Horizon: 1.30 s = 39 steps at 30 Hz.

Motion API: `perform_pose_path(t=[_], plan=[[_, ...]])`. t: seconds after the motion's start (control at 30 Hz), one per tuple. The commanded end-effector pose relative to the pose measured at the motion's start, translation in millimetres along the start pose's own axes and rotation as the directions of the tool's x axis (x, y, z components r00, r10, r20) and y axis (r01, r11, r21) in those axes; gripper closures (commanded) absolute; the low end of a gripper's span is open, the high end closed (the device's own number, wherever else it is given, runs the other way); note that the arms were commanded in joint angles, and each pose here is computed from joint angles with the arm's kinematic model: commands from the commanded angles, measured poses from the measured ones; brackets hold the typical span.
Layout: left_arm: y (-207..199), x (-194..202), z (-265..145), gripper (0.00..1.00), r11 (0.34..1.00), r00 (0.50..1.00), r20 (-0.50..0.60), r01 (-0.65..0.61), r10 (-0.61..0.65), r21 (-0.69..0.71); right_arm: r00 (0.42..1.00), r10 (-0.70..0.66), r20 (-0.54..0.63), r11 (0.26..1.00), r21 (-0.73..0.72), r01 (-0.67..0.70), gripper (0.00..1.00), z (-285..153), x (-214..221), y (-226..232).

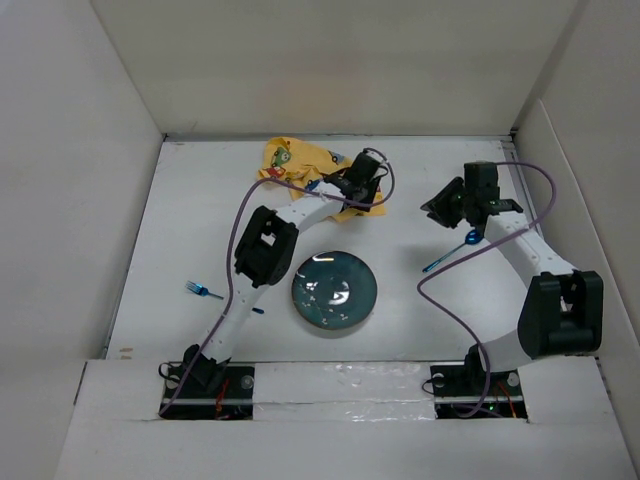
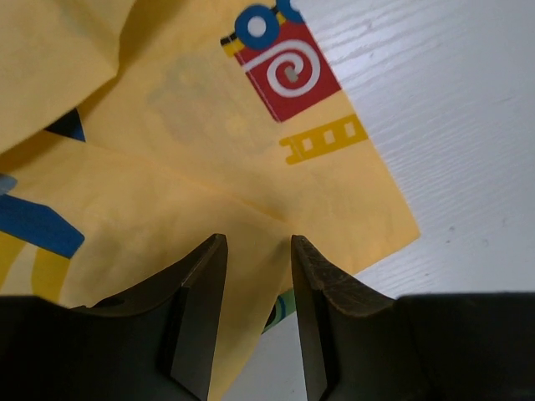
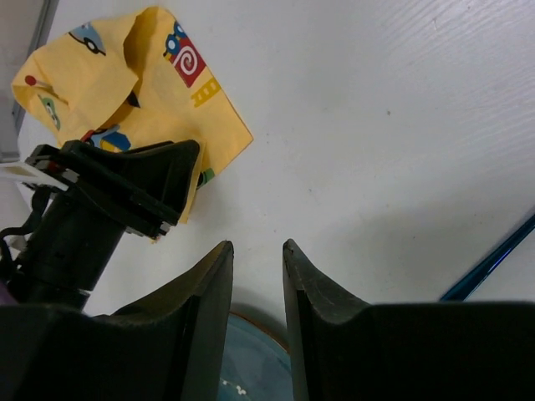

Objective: Set the dinner table for one person

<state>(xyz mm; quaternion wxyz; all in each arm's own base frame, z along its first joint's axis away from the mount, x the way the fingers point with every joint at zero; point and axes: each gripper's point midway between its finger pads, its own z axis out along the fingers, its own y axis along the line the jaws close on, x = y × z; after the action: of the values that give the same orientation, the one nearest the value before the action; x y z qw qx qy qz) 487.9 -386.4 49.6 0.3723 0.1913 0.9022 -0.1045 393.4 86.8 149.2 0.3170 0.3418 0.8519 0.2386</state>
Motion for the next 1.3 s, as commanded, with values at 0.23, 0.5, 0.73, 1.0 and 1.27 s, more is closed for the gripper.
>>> perform_pose_path(t=[0.23, 0.5, 0.73, 1.0, 1.27], plan=[[-0.5, 3.9, -7.7, 0.67, 0.999, 0.999, 0.004, -0.043, 0.043, -0.029, 0.999, -0.041, -0.019, 0.994, -0.103, 0.039, 0.62, -4.7, 3.6, 17.5], [3.9, -11.3, -19.3, 1.0, 0.998, 0.999, 0.044, -0.024, 0.027, -0.056, 0.998, -0.055, -0.016, 0.995, -0.079, 0.053, 0.61, 11.4, 5.5, 16.8], [4.0, -67.4, -83.6, 1.0, 0.999, 0.981, 0.188, 0.05, -0.047, -0.012, 0.982, -0.187, -0.014, 0.982, 0.04, 0.187, 0.49, 53.3, 10.0, 25.2], [53.1, -99.7, -163.6, 1.0, 0.973, 0.924, 0.306, 0.223, -0.23, 0.058, 0.936, -0.337, -0.103, 0.912, 0.212, 0.351, 0.44, 115.8, 36.2, 35.7], [126.4, -68.6, -219.4, 1.0, 0.928, 0.871, 0.35, 0.373, -0.345, -0.012, 0.921, -0.361, -0.144, 0.867, 0.312, 0.388, 0.44, 134.3, 53.1, 24.9]])
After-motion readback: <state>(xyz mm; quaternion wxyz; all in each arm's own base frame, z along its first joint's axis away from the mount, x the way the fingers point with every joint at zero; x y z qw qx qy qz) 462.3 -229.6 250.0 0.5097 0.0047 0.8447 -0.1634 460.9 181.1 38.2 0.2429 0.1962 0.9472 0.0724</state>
